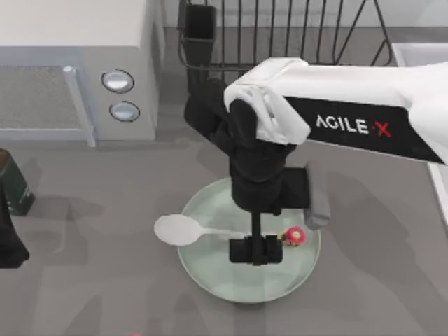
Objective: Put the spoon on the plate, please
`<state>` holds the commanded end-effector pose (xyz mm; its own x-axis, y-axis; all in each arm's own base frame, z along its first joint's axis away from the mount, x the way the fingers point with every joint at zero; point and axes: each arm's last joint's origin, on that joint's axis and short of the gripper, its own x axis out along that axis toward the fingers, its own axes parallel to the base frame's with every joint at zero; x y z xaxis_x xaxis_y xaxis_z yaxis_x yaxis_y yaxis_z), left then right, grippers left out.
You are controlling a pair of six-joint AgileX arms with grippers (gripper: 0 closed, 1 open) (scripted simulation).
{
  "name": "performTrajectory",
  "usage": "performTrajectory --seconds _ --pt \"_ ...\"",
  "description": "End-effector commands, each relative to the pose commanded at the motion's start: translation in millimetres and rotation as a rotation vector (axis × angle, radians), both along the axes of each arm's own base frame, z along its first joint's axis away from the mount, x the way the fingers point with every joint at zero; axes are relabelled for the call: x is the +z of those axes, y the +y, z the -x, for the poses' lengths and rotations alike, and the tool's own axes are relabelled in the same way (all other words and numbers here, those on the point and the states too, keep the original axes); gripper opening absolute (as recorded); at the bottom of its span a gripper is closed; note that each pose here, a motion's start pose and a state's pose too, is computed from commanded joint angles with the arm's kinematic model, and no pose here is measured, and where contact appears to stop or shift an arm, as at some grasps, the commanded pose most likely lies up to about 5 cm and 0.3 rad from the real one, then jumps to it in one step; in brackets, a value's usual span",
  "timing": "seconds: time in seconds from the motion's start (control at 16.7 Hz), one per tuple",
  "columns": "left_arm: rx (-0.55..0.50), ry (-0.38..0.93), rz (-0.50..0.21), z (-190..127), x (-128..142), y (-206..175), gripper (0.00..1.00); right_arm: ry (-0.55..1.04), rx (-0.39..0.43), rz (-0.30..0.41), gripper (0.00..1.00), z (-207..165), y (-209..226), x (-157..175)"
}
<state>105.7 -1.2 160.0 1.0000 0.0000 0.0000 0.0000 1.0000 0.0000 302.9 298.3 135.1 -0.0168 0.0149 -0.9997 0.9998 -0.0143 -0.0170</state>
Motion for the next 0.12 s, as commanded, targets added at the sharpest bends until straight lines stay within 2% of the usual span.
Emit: performTrajectory --seconds 0.12 --pt "0.0 0.0 0.0 0.0 0.0 0.0 1.0 0.0 0.0 0.0 1.0 0.0 0.0 0.0"
